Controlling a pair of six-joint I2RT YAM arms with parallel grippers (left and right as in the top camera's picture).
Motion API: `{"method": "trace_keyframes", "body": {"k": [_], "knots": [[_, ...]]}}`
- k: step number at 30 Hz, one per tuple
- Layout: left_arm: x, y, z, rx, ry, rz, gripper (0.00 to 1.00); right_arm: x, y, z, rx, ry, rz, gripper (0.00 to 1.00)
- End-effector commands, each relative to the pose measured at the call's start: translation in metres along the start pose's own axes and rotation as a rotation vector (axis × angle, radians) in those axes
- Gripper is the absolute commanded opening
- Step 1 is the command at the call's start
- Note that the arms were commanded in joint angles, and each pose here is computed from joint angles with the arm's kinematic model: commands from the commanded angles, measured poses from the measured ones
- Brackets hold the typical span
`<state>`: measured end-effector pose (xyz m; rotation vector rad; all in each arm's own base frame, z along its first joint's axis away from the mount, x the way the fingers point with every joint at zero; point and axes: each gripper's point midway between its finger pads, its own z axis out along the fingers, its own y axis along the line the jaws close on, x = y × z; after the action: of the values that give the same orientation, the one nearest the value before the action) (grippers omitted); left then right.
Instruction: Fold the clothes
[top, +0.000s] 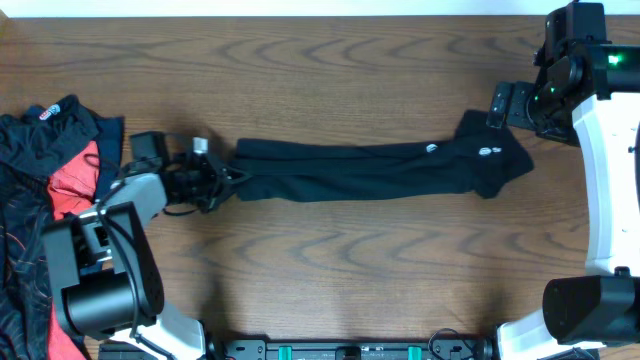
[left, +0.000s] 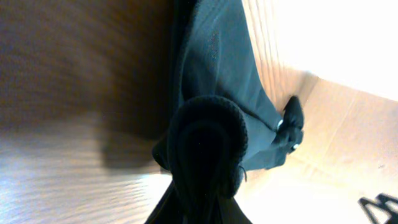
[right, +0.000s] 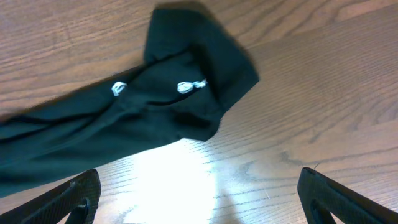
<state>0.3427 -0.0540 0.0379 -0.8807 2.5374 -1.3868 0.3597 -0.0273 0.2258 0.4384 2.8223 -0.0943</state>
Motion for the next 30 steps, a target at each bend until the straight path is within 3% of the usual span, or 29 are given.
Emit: {"method": "trace_keyframes", "body": {"k": [1, 9, 23, 30], "knots": [[0.0, 0.011, -0.008, 0.017, 0.003, -0.022, 0.06, -0.001, 0.004, 0.0, -0.007, -0.005, -0.021, 0.99], [0.001, 0.013, -0.013, 0.012, -0.001, 0.013, 0.06, -0.002, 0.005, 0.0, -0.008, -0.009, -0.021, 0.99], [0.029, -0.037, -0.007, -0.038, -0.013, 0.227, 0.06, 0.0, 0.004, 0.0, -0.007, -0.002, -0.023, 0.99], [0.039, -0.045, -0.022, -0.073, -0.046, 0.237, 0.06, 0.0, 0.004, 0.0, -0.006, 0.0, -0.03, 0.99]]}}
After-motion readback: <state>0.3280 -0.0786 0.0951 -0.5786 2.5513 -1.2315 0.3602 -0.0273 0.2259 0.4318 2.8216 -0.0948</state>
